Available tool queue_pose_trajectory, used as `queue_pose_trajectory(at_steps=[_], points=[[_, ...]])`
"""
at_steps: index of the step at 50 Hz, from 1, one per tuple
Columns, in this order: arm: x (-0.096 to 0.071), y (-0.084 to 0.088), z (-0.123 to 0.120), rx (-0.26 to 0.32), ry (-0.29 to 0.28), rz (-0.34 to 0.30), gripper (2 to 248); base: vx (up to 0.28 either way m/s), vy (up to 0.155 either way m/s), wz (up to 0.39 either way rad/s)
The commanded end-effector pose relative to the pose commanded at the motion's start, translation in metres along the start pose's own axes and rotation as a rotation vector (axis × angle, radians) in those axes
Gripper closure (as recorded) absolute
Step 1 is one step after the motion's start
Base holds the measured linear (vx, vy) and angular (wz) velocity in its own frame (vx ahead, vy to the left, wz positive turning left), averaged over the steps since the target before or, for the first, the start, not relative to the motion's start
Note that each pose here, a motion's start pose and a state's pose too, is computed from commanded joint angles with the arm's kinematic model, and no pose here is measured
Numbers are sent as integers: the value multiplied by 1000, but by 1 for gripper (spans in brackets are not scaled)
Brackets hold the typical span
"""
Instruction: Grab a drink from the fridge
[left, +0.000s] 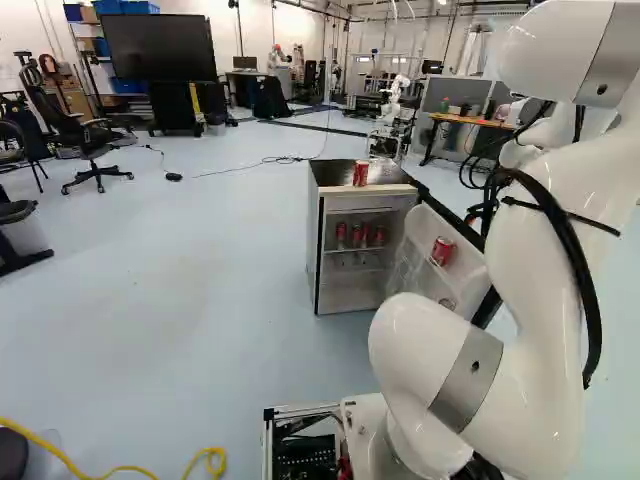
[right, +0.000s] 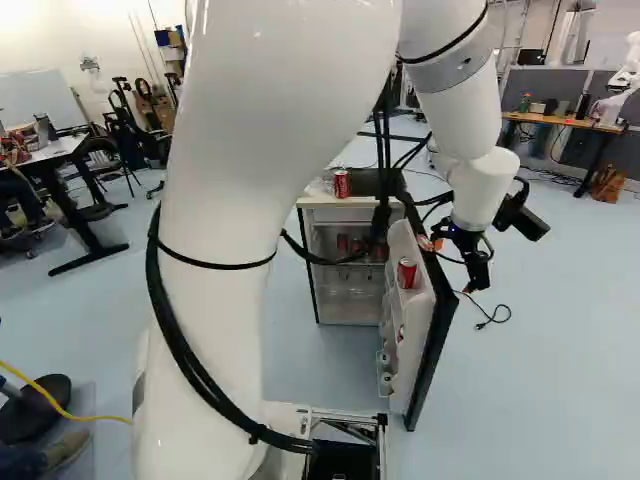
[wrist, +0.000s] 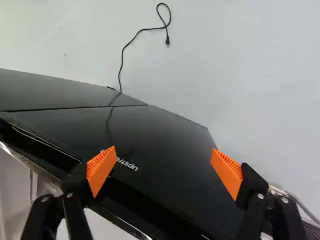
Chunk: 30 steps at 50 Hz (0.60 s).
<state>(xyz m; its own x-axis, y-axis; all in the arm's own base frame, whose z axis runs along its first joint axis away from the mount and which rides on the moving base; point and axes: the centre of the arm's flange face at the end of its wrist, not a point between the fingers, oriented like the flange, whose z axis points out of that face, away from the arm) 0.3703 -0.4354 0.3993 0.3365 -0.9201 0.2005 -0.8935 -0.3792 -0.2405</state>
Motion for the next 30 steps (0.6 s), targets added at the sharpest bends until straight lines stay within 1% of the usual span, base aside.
queue_pose_trajectory(at_steps=[30], points=[[-57, -8, -10, -3, -73, -36, 3, 0, 0, 0]])
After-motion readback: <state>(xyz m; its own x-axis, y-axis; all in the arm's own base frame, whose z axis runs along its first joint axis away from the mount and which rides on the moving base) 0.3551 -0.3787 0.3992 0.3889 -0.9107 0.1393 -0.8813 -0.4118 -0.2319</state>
